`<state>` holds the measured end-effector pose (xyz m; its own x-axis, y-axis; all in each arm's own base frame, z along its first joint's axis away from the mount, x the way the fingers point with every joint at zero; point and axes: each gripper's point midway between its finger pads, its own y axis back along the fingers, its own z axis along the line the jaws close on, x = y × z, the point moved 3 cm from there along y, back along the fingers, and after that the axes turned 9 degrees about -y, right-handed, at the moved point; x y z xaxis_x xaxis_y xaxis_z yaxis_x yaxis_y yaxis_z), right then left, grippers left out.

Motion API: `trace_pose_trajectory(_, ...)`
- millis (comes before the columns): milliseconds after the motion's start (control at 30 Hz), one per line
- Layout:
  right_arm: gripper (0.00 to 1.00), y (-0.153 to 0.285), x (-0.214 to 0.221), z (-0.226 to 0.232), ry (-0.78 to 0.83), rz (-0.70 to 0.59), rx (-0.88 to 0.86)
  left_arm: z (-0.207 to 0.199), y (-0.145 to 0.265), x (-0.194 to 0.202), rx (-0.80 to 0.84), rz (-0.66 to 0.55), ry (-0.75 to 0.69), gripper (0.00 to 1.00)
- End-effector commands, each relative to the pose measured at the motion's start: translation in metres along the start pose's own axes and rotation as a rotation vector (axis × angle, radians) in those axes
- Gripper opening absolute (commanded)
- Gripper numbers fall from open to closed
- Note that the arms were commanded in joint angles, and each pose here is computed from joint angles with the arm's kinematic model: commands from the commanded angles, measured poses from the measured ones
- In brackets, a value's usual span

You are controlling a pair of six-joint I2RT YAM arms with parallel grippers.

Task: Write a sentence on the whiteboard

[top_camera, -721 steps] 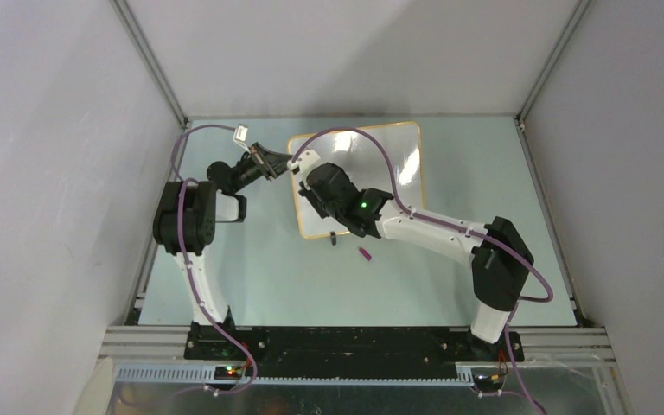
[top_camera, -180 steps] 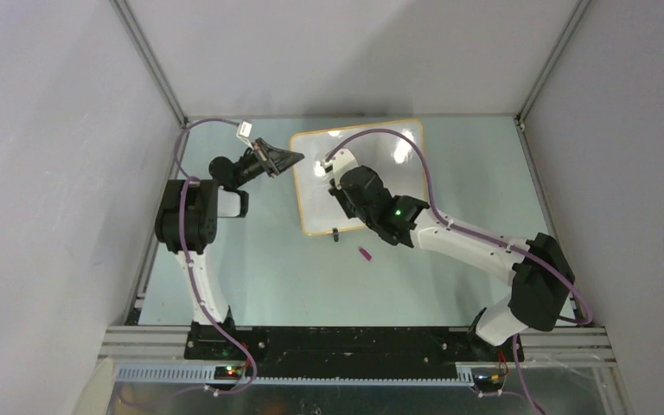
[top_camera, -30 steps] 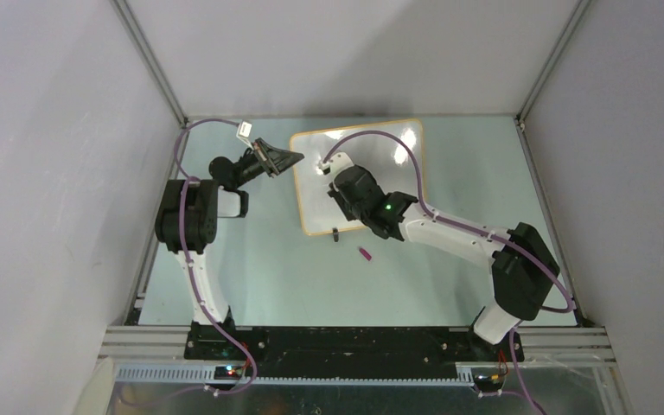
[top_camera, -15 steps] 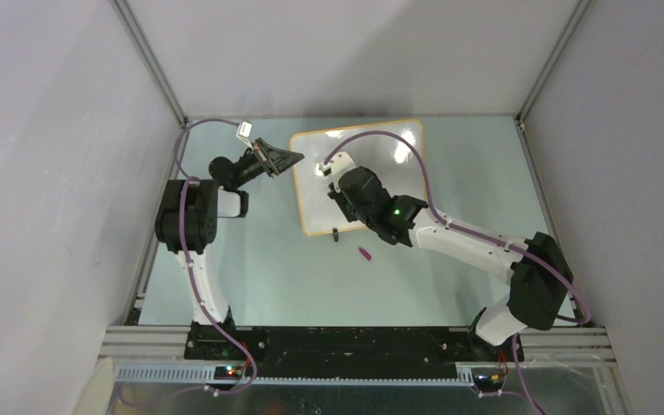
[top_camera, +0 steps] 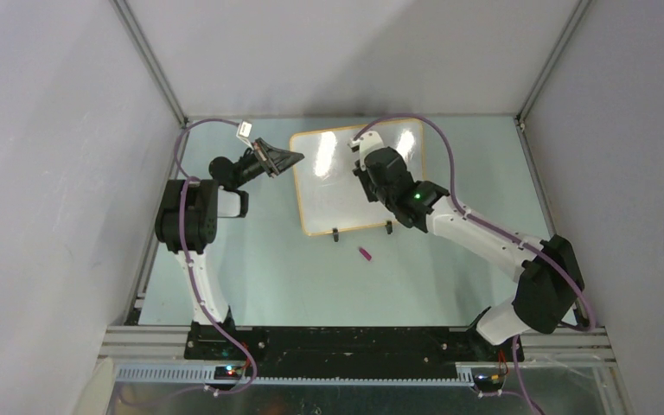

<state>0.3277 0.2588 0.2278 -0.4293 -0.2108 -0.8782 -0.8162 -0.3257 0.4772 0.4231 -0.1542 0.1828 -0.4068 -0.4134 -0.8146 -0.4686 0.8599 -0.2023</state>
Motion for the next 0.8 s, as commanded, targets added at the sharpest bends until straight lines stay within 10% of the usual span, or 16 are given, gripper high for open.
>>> trace_pose_trajectory(0,0.00,0.001,-0.013,-0.009,-0.029,-0.053,0.020,-0.003,0.001,0.011,0.046,0.045,-0.041,0.00)
trace_pose_trajectory(767,0.00,0.004,-0.011,0.021,0.011,-0.085,-0.039,-0.002,0.032,-0.023,0.023,0.030,-0.048,0.00)
